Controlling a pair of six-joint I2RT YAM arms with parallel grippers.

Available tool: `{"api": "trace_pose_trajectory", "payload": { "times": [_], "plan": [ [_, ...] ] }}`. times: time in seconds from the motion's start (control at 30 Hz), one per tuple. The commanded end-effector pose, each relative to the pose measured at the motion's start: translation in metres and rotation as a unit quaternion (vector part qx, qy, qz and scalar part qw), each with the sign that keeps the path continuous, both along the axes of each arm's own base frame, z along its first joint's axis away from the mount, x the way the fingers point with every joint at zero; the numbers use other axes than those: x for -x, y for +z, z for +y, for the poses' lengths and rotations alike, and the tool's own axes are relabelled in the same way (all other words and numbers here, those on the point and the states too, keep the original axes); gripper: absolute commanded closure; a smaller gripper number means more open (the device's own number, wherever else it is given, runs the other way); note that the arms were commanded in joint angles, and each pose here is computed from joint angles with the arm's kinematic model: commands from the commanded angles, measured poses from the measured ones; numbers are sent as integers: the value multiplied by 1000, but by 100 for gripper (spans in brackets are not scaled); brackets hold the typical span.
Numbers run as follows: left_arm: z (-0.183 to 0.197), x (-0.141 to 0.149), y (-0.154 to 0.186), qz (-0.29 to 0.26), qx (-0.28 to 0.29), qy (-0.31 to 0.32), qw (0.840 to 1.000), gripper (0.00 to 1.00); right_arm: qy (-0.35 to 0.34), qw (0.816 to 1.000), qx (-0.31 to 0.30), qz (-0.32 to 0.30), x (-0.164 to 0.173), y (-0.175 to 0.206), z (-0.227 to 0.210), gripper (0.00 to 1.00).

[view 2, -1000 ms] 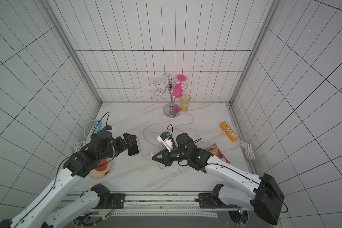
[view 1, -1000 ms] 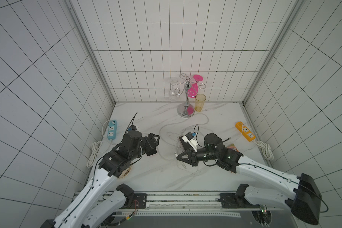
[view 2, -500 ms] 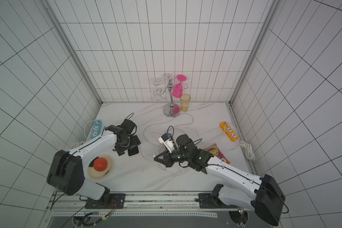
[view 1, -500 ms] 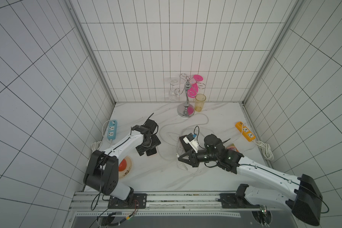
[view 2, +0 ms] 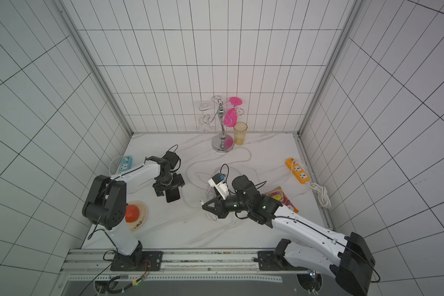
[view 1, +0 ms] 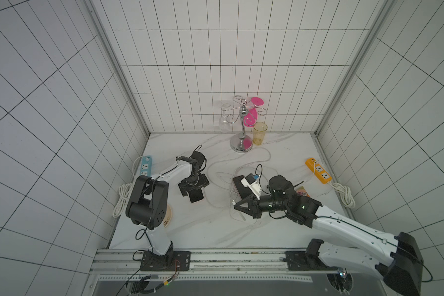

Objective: Plug the charging cable into the phone
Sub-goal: Pick up the phone at the center of the board.

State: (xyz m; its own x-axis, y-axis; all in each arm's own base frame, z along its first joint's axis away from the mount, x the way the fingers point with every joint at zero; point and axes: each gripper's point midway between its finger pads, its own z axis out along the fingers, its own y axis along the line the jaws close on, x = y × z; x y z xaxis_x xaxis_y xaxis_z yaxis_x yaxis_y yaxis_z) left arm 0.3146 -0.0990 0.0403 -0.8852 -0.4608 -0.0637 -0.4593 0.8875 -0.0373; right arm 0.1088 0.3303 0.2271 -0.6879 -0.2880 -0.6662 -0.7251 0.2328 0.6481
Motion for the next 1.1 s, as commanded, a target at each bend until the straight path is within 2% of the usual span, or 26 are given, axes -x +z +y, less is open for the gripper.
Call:
{"api": "trace_pose_trajectory", "payload": {
  "times": [0.0,0.4,0.77,0.83,0.87,0.9,0.93,1.0,1.07],
  "plan": [
    [5,-11,-7,-2,1,-20,1000,4,-3,1000,2,-13,0,2,-6,100],
    [16,-21,-26,6,-7,-36,999,5,-3,1000,9,-13,1,-2,-9,100],
    [23,-28,-40,12,-10,-34,999,16,-5,1000,14,-10,3,-5,-13,100],
    [23,-28,-40,11,-9,-38,999,24,-6,1000,15,-9,3,-7,-14,100],
    [23,-28,-39,9,-11,-38,999,32,-6,1000,16,-8,4,-8,-14,100],
    [25,-26,-36,7,-15,-35,999,46,-7,1000,18,-7,3,-9,-14,100],
    [26,-26,-30,-1,-18,-33,999,56,-8,1000,19,-7,3,-10,-14,100],
    [20,-24,-14,-22,-4,-32,999,61,-10,1000,17,-7,2,-12,-14,100],
    [10,-21,7,-49,16,-34,998,71,-13,1000,17,1,2,-18,-14,100]
  ]
}}
